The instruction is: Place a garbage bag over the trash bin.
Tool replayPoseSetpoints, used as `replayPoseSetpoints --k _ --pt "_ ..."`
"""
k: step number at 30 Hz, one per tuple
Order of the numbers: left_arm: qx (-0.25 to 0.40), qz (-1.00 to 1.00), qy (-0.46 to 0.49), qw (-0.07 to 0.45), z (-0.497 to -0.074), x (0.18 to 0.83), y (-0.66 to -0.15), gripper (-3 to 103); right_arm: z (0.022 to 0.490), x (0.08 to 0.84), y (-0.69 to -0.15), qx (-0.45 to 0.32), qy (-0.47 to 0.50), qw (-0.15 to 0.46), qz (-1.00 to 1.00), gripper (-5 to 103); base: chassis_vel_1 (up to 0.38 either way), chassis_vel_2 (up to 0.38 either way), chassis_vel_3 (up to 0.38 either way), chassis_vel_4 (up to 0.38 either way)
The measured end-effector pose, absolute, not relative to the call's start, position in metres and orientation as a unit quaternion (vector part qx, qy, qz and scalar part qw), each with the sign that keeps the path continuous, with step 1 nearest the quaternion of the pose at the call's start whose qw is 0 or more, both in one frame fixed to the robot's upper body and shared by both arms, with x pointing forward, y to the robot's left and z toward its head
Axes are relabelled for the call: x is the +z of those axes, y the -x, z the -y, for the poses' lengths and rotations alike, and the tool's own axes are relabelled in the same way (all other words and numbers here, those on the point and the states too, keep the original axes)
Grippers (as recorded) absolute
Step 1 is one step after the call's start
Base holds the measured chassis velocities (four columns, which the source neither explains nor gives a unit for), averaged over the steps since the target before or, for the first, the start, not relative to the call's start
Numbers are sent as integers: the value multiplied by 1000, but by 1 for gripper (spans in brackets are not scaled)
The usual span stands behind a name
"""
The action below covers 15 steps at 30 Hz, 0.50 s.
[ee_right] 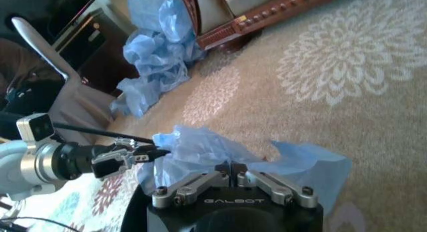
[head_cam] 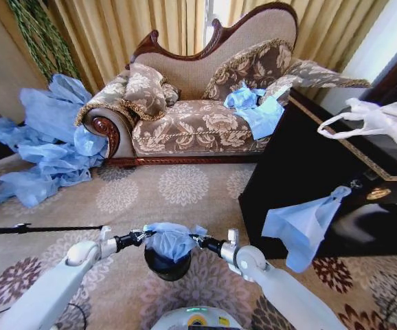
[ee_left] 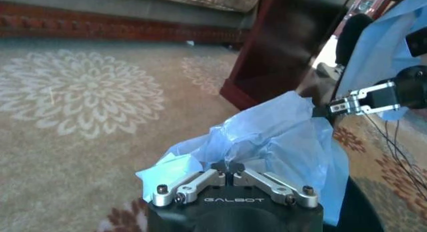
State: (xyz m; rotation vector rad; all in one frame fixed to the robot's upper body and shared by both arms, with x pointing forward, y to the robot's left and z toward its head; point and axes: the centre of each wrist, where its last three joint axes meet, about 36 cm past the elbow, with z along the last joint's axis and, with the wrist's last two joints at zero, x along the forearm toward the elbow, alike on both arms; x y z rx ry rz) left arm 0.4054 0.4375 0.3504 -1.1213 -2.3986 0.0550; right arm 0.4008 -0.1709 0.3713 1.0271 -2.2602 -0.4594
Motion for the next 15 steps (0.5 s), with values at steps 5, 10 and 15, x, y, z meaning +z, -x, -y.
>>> replayPoseSetpoints --k 5,10,15 --pt "10 883 416 216 -434 364 -404 2 169 377 -395 -160 -391 295 857 0 0 0 0 0" --pt "-4 896 398 195 -437 373 -411 0 162 377 -394 -155 -385 291 862 0 0 0 0 0" --pt "3 907 375 193 -446 368 -417 0 161 373 -395 -154 -380 294 864 0 0 0 0 0"
